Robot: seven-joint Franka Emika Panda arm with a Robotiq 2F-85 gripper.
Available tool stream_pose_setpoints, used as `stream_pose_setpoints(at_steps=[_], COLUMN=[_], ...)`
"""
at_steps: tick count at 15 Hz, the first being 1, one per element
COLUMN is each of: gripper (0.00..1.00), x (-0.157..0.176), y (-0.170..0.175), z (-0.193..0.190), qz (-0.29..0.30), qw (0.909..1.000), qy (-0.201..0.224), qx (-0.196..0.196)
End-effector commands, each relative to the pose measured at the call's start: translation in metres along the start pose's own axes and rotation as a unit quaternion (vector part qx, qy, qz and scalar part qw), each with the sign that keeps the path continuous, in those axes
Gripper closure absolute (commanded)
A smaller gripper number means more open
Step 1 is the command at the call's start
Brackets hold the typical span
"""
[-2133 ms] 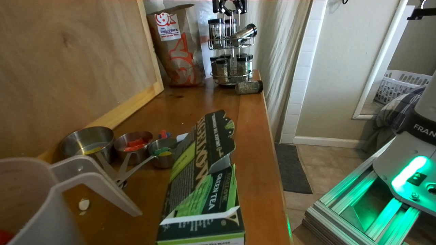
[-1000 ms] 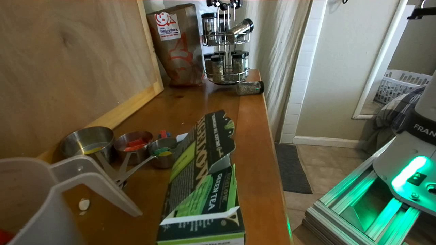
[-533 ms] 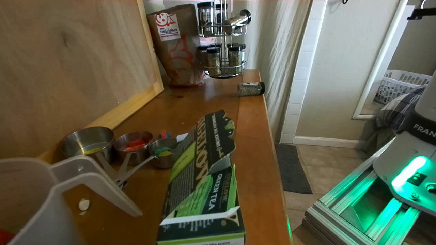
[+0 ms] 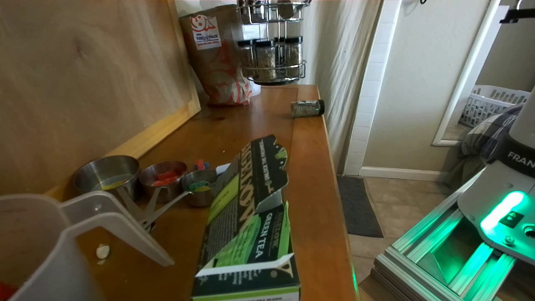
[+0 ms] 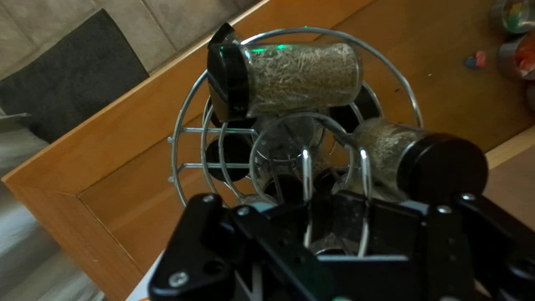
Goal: Pick up the circular spice rack and move it to the left of the counter
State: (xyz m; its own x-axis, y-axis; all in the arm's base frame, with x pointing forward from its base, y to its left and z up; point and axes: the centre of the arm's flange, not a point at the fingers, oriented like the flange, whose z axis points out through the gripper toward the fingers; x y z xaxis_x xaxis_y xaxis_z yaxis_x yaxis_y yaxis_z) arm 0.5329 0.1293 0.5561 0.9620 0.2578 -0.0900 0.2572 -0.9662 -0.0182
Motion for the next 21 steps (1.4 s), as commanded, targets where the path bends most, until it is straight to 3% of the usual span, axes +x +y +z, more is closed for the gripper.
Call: stream_pose_setpoints(at_steps=[1,5,9,13,21], gripper=[1.0,1.0,1.0,1.0,1.0], x=[-0.031,-0.039,-0.029,-0.01,0.012], y=[-0.04,-0.096,-0.142,-0.162,-0.186], z=[-0.034,-0.028,-0.019,-0.005,0.034], qz=[-0.067,-0.134,-0.161,-0.142,-0.105], qw=[0.9976,0.9908,0.9866,0.9892,0.9941], qy=[0.016,0.014,0.025,0.024,0.004], qx=[-0.004,-0.007,0.007,0.027,0.026])
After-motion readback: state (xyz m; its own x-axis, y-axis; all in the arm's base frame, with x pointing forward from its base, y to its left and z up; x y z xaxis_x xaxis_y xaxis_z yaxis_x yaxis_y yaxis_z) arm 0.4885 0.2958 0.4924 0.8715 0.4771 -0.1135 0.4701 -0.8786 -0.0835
